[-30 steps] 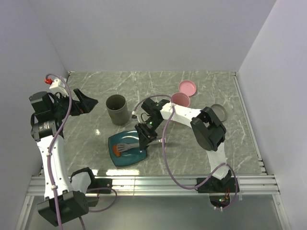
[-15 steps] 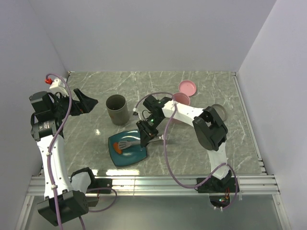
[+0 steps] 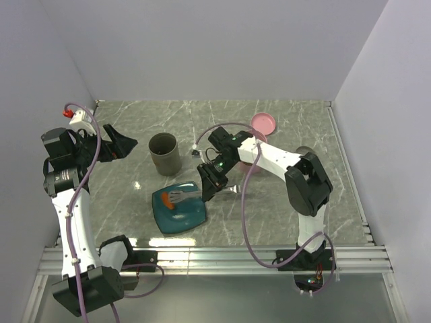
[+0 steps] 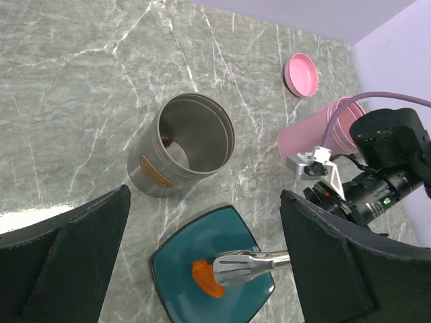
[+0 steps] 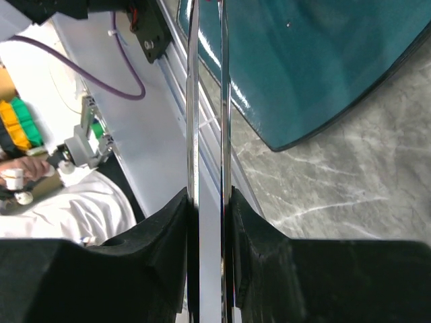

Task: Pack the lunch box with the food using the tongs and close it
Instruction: Pick up the fake food from the plate, then place the fake food in the packing box, then place the clamp at the center of the board, then close the box lid on the packing box.

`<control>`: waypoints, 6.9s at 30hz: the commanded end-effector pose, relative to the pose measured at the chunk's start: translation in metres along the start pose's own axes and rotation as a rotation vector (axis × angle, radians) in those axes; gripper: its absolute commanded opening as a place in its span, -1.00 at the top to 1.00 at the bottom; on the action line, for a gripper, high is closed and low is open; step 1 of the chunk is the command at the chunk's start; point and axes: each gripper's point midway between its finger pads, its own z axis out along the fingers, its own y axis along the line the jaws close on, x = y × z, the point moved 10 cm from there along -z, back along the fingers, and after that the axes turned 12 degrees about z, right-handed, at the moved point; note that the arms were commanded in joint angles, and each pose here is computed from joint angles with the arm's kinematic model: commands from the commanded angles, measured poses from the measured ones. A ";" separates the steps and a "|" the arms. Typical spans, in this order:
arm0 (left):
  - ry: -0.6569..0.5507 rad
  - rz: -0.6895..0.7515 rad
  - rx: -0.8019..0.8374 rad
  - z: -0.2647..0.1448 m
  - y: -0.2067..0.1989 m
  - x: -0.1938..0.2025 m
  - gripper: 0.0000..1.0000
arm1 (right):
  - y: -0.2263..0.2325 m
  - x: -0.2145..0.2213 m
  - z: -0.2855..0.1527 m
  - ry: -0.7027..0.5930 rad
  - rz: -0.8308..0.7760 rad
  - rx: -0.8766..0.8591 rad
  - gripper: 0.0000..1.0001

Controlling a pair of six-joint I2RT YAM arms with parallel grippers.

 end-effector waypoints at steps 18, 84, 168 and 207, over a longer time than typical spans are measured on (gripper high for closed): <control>-0.060 0.032 0.028 0.002 0.000 -0.014 -0.99 | 0.076 -0.019 -0.113 -0.351 -0.284 -0.038 1.00; -0.053 0.006 0.036 0.008 0.004 -0.016 -0.99 | 0.086 -0.085 -0.133 -0.538 -0.361 0.094 0.17; -0.059 0.036 0.014 0.001 -0.001 -0.019 -0.99 | -0.068 -0.166 -0.001 -0.673 0.064 0.794 -0.99; -0.079 0.169 -0.068 -0.014 -0.005 -0.034 -0.99 | -0.026 0.005 -0.338 -1.232 0.074 0.588 -0.99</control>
